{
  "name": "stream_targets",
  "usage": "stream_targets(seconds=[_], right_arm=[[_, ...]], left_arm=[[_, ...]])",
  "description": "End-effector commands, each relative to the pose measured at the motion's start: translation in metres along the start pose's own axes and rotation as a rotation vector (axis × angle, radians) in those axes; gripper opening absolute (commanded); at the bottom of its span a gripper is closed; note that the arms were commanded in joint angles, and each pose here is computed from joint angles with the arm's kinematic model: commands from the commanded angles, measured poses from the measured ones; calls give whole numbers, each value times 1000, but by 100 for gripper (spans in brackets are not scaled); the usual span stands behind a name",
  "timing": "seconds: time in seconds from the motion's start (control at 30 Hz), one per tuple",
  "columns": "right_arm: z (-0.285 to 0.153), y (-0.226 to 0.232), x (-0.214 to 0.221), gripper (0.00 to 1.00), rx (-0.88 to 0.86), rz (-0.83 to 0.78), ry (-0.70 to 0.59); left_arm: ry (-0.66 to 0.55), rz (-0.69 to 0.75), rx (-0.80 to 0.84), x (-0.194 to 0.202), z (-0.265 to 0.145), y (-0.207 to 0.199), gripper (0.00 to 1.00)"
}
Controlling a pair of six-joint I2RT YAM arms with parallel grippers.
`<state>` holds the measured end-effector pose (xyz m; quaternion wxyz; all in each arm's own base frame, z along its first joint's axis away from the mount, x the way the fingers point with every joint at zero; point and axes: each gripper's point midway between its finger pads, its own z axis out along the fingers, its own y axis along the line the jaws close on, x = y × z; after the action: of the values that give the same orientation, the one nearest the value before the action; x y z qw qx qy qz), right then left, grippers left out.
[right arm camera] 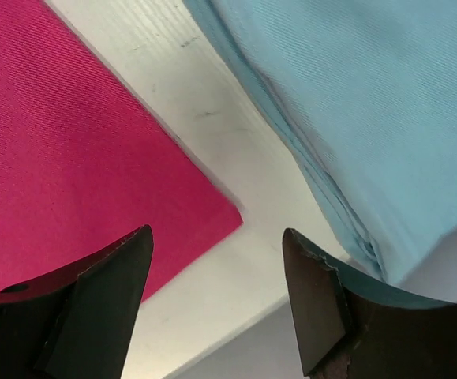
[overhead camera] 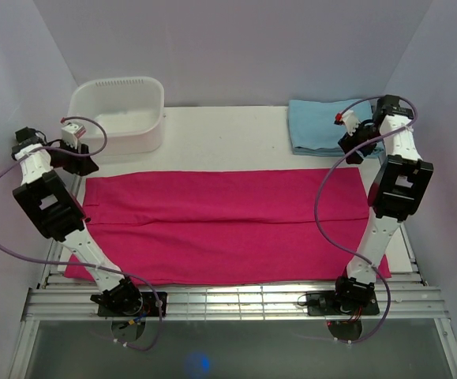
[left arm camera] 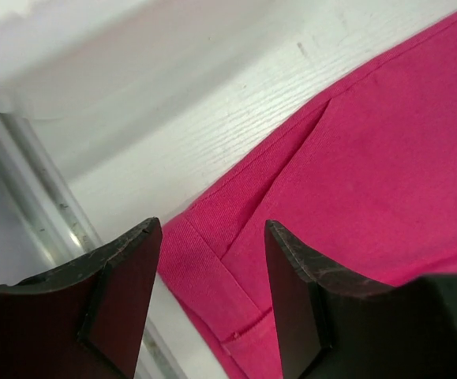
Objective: Fold and stack the trousers
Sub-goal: Fold the trousers
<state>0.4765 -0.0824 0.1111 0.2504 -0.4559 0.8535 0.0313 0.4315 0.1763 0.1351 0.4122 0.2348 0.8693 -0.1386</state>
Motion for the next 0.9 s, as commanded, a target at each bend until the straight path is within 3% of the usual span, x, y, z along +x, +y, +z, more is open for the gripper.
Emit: stream_targets(seconds=[0.0,0.3,0.73,0.8,0.87], right_arm=[[11,12,-10,72,-105,-115,-78],[66,32,2,75,-217,-139,-86],[89,70,38,69,-328,-209,33],[90,71,43,61,-328,-215,51],[91,71,47,39,-331,-226,69]], left_arm=[[-58,29,54,-5,12,6,66],[71,14,44,61,50,23,63],[221,142,122,103,42,2,39],[232,153,127,105,40,0,35],[244,173,137,107,41,-2,27]])
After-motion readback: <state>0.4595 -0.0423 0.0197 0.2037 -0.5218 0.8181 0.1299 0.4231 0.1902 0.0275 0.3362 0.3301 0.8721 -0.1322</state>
